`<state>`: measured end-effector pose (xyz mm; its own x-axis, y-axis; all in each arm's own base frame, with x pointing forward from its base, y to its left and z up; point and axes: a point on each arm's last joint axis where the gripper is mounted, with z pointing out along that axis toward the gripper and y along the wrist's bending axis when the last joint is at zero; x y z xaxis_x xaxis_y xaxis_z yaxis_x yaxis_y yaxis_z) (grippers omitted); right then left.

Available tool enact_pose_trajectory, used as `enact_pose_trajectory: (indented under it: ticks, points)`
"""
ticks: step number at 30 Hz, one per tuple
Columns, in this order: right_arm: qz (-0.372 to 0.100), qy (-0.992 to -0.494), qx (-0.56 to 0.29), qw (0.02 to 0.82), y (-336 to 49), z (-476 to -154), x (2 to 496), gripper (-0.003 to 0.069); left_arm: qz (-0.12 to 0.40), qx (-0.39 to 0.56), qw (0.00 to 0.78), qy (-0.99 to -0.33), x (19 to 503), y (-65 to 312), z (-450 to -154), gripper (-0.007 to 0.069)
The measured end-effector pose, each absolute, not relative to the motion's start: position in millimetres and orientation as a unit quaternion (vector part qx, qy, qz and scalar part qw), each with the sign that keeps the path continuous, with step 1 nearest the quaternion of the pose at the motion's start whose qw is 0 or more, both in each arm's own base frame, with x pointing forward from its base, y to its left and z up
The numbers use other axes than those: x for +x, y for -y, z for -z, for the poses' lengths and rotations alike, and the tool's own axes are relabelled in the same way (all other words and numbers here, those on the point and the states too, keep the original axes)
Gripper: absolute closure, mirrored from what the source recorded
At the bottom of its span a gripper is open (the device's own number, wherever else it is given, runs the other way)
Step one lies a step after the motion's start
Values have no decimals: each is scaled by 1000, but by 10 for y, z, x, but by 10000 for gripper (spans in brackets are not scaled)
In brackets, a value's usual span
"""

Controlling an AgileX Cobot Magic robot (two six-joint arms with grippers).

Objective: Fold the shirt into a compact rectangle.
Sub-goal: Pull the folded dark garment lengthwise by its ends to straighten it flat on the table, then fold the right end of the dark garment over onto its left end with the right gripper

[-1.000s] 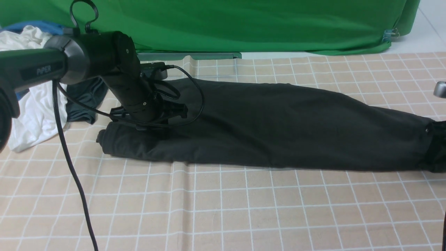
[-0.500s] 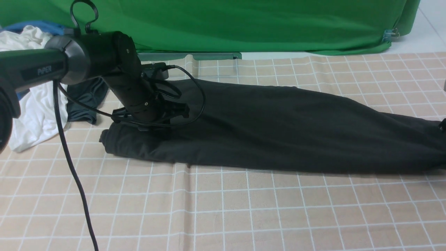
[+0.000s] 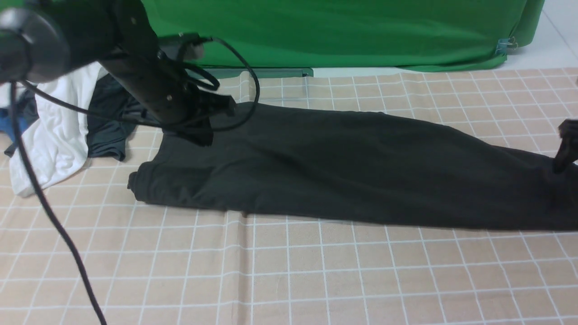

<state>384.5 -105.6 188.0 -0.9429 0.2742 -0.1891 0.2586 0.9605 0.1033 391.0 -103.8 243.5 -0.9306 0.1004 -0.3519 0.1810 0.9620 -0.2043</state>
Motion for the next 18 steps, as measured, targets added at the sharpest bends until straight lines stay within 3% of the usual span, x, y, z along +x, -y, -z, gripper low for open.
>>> enact_pose_trajectory:
  ticks: [4, 7, 9, 11, 13, 18]
  points:
    - [-40, -989, 119, 73, 950, -1578, 3937, -1, 118, 77, 197, -970, 3823, 1014, -2675, 606]
    - [-37, -991, 104, 79, 894, -1561, 3973, 100, 118, 78, 205, -968, 3793, 1006, -2751, 606]
    - [-38, -992, 86, 81, 836, -1553, 3992, 248, 118, 79, 208, -968, 3778, 1003, -2783, 606]
    - [-41, -993, 70, 80, 769, -1563, 4012, 493, 118, 79, 206, -968, 3772, 1002, -2786, 606]
    - [-38, -995, 58, 76, 765, -1582, 4025, 544, 118, 80, 202, -969, 3766, 1001, -2779, 606]
    - [-5, -997, 55, 53, 868, -1708, 4026, 543, 115, 82, 195, -971, 3753, 995, -2767, 606]
